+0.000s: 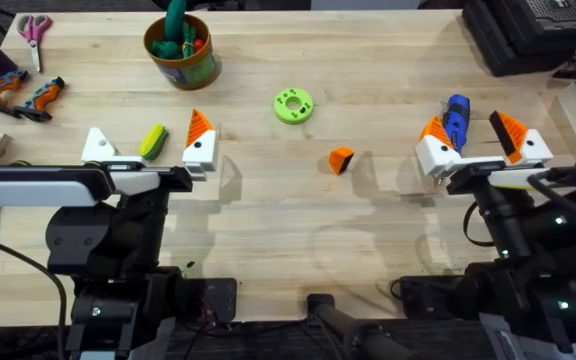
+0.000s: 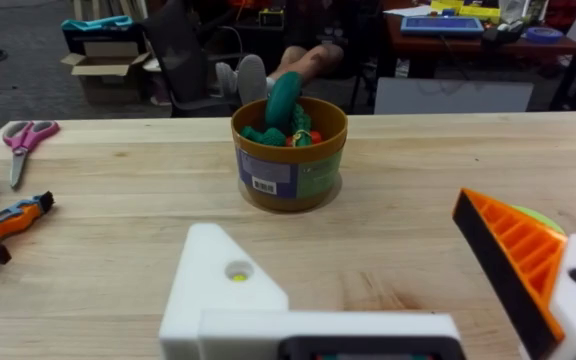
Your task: Pick up the gripper from the table and insert it into the empty holder that is missing its gripper. Then pick up a screw, insert it into the mounting hole, and use the screwdriver to tighten it. Finally, clean up the table by picking up the vegetable and placing it into the bucket.
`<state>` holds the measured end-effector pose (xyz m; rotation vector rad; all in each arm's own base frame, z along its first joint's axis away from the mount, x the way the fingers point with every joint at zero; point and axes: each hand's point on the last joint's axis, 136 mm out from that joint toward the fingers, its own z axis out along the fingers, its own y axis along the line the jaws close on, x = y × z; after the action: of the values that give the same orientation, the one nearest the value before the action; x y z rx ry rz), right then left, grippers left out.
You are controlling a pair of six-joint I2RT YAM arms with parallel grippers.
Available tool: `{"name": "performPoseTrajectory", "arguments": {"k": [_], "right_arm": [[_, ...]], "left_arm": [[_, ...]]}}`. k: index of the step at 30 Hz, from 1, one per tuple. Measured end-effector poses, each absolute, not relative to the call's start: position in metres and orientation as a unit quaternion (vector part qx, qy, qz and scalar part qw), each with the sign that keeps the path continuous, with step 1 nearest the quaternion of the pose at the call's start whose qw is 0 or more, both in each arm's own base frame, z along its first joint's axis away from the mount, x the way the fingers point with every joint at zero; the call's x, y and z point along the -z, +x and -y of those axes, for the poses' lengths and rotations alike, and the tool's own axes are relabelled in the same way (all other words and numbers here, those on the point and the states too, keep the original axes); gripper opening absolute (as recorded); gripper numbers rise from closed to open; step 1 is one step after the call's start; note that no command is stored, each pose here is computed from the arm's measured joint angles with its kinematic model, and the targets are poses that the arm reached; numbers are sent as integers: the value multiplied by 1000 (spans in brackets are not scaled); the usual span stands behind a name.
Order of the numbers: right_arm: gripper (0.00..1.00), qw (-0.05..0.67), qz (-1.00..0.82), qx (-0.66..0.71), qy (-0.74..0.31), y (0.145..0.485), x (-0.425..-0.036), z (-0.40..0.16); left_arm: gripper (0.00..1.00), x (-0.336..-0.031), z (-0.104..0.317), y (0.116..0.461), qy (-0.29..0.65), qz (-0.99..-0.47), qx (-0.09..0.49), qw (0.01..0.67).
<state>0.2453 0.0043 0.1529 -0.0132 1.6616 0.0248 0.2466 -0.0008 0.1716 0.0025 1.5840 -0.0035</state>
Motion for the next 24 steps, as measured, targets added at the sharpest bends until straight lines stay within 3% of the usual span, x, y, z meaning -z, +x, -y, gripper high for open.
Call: {"name": "performPoseTrajectory", "arguments": {"k": [19,24], "right_arm": [[993,674,-739,-11,-6,245,-153,-4],[993,661,-750,-14,-2,243,-150,-4]], "left_arm": [[985,-171,1,247,2,-712,2,702],[985,-155,4,244,7,-742,7,670]]}}
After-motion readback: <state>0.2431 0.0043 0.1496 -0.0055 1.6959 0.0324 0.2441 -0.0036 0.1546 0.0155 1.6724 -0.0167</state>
